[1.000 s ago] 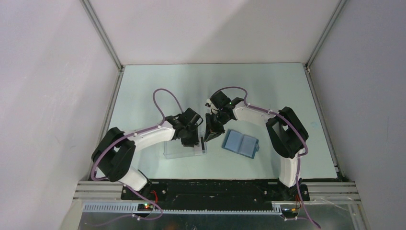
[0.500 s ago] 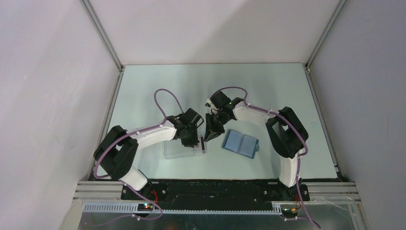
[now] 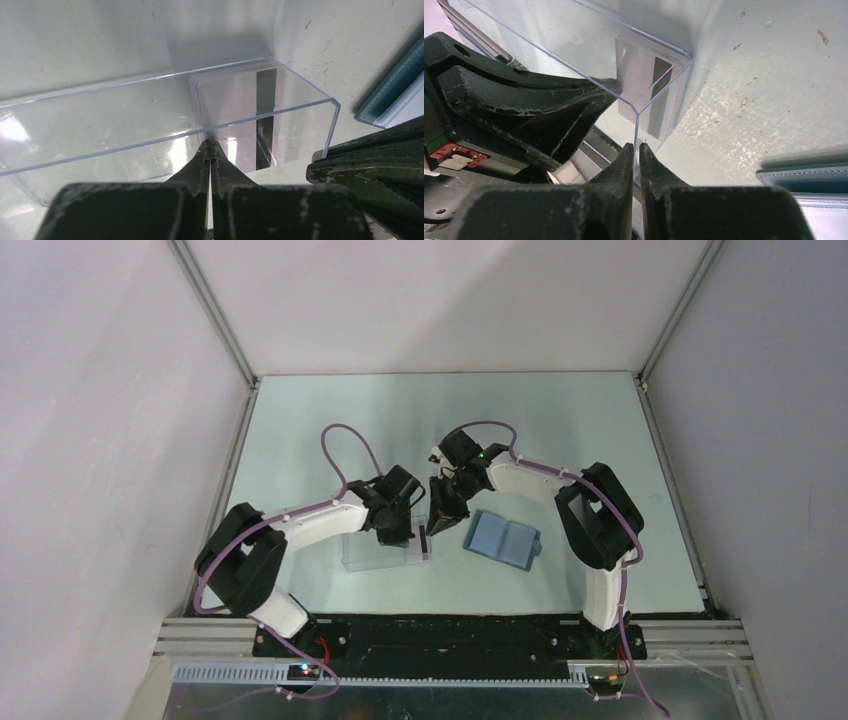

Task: Put the credit cards into the card holder
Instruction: Pick up the credit card from the storage box.

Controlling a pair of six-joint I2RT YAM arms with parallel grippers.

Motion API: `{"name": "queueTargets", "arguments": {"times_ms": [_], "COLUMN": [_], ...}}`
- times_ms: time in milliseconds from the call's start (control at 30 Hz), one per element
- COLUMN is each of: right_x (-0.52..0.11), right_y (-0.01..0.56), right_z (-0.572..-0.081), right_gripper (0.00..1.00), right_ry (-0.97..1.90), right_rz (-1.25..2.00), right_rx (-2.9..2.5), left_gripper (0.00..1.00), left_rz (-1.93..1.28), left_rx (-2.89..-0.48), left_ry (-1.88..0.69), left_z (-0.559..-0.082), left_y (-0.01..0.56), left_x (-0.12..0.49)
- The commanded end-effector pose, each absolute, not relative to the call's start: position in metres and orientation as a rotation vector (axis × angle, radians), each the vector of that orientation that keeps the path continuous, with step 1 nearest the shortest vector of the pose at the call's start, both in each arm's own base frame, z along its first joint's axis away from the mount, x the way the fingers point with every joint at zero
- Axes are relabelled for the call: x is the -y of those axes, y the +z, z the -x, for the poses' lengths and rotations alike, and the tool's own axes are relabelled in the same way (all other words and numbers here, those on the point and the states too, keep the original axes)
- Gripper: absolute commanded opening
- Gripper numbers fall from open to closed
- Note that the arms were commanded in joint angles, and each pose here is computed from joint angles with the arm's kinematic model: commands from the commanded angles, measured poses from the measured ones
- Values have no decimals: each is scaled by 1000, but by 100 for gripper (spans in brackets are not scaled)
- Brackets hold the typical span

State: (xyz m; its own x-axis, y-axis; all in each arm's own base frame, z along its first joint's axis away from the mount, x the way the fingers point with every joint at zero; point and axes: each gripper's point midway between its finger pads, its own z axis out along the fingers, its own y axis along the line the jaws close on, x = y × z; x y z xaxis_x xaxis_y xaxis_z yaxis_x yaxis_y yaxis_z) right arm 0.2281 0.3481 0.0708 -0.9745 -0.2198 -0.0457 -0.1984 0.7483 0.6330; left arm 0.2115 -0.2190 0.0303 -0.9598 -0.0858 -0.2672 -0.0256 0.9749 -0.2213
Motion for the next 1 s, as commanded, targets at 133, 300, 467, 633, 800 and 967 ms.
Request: {"name": "queueTargets", "arguments": {"times_ms": [133,300,467,633,800,967], "right_x": [-342,-342,-342,-342,-342,-342], "right_y": [49,49,49,50,50,50], "right_z": [-218,-218,-218,-218,-217,-217], "right_gripper": [11,11,11,11,11,11], "right_ry": [-937,-938,-939,-941,-940,-938], "right_rz": [-366,-368,-367,-370,-371,-375], "right_rx": [2895,2894,2892,2893,2890,2889], "left_gripper": [2,7,9,10,32,46], "left_rz": [42,32,20,15,46,89], "left_rx": [-2741,-2730,-2730,-2738,-2752,-2755], "left_ry": [-444,-442,-424,-411,-346,-328], "left_z": [-225,-225,-225,-225,-223,-220], "left_y": [60,64,65,62,56,53], "left_x": [246,246,247,247,235,223]}}
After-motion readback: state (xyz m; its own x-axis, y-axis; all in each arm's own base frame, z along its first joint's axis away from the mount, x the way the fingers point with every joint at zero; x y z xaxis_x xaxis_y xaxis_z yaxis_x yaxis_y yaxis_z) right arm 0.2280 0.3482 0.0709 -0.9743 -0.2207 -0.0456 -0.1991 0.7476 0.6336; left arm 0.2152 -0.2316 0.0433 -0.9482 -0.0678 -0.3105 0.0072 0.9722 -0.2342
